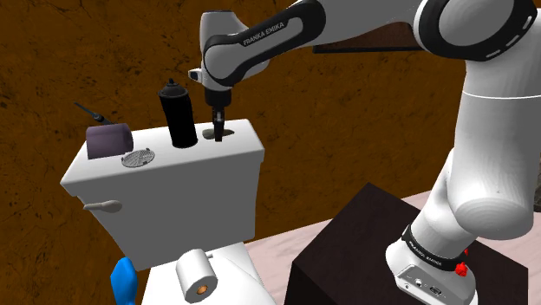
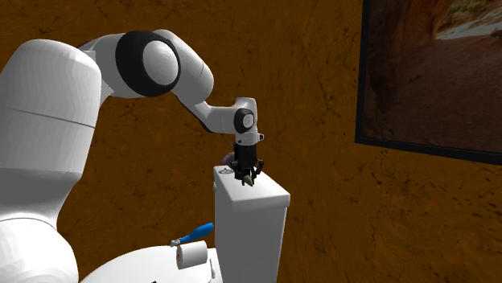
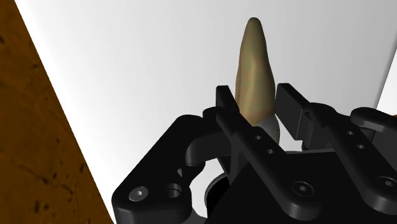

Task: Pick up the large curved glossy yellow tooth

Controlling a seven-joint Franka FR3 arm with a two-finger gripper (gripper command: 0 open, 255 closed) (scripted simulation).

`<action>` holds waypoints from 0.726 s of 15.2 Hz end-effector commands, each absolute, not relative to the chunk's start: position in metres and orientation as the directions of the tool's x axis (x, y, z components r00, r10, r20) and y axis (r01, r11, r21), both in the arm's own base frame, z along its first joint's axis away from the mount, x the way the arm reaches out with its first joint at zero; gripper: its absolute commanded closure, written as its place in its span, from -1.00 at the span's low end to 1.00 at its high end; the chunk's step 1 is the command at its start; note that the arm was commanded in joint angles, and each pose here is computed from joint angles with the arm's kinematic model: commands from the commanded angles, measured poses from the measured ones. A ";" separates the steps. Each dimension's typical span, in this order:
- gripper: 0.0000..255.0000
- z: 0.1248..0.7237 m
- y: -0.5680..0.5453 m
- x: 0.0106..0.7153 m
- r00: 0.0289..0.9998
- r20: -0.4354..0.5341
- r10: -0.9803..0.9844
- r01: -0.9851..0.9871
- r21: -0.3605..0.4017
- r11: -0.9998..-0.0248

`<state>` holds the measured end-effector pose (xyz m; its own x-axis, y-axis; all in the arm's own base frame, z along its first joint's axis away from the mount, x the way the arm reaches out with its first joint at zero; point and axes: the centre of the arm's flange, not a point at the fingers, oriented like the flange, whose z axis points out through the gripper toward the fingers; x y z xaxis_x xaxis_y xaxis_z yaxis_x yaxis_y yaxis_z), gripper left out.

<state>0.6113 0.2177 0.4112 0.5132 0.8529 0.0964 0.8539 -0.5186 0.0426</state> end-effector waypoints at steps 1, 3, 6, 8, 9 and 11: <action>1.00 0.412 0.217 0.613 0.515 0.090 0.853 0.854 0.038 -0.519; 1.00 0.423 0.216 0.613 0.515 0.090 0.853 0.854 0.038 -0.519; 1.00 0.439 0.217 0.613 0.515 0.090 0.853 0.854 0.038 -0.519; 1.00 0.449 0.217 0.613 0.515 0.090 0.853 0.854 0.038 -0.519; 1.00 0.455 0.217 0.613 0.515 0.090 0.853 0.854 0.038 -0.519; 1.00 0.465 0.217 0.613 0.515 0.090 0.853 0.854 0.038 -0.519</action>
<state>0.6129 0.2163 0.4596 0.5147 0.8526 0.0902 0.8537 -0.5194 0.0380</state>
